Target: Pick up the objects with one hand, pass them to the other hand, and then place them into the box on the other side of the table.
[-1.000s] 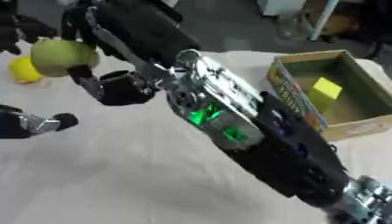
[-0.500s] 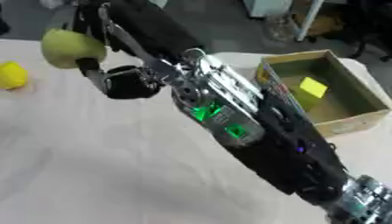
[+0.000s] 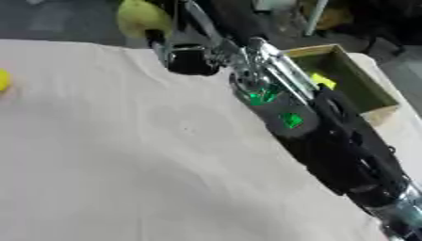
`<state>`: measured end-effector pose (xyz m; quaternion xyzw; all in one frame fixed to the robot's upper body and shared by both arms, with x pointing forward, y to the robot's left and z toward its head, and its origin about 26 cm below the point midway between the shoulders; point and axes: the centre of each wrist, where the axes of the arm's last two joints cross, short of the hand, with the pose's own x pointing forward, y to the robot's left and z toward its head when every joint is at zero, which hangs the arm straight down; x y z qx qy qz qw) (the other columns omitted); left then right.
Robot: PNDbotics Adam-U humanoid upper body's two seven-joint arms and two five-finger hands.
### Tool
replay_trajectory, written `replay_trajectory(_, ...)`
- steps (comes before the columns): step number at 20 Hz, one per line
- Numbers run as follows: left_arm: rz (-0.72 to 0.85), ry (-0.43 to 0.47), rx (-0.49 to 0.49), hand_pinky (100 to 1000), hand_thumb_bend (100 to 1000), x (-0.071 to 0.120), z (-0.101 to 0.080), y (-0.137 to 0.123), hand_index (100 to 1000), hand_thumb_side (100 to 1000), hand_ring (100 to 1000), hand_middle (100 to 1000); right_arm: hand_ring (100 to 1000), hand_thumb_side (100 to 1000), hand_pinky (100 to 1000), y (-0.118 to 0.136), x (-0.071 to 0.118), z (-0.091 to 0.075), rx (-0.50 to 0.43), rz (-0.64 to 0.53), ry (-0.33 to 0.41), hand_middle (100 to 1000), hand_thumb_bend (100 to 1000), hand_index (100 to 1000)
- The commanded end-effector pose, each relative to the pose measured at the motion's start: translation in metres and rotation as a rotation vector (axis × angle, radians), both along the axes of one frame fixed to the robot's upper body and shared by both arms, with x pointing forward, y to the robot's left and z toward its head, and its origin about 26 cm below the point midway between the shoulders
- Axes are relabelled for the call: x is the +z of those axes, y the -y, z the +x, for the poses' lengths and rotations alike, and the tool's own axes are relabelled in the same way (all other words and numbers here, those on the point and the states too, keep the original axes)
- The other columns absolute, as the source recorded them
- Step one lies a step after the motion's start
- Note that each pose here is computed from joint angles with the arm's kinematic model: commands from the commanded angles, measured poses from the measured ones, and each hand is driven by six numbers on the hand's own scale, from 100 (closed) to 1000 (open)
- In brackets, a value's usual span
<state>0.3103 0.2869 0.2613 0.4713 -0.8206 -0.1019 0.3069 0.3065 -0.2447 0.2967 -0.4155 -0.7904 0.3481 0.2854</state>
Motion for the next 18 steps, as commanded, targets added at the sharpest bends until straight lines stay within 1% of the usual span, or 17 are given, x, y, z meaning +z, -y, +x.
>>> replay_trajectory(1,-0.031,0.053,0.044,509,311,0.007,0.0,-0.011,825,512,647,716,417,100,100,0.025,0.014,-0.007,-0.083,0.032,-0.005,422,100,531)
replay_trajectory(3,-0.042,0.059,0.059,510,308,0.005,0.001,-0.015,825,508,648,717,415,100,100,0.039,0.014,-0.01,-0.158,0.078,-0.033,419,100,524)
replay_trajectory(7,-0.056,0.074,0.081,509,309,0.004,0.001,-0.019,823,506,647,716,420,100,100,0.061,0.014,-0.014,-0.323,0.183,-0.033,421,100,521)
replay_trajectory(9,-0.063,0.083,0.091,507,308,0.004,0.001,-0.02,820,502,645,714,430,100,100,0.071,0.013,-0.014,-0.387,0.215,-0.072,429,100,524)
replay_trajectory(11,-0.067,0.089,0.097,507,307,0.004,0.001,-0.021,819,501,644,713,435,100,100,0.084,0.012,-0.009,-0.446,0.244,-0.118,433,100,526)
replay_trajectory(13,-0.068,0.09,0.098,507,307,0.004,0.001,-0.021,819,501,644,713,435,100,100,0.091,0.012,-0.004,-0.47,0.26,-0.144,433,100,526)
replay_trajectory(17,-0.068,0.09,0.099,507,307,0.004,0.001,-0.021,819,501,644,713,435,100,100,0.096,0.011,-0.002,-0.474,0.268,-0.152,433,100,526)
replay_trajectory(18,-0.067,0.091,0.104,508,303,0.004,0.001,-0.022,821,503,645,712,442,128,100,0.097,0.01,-0.001,-0.478,0.272,-0.156,441,100,536)
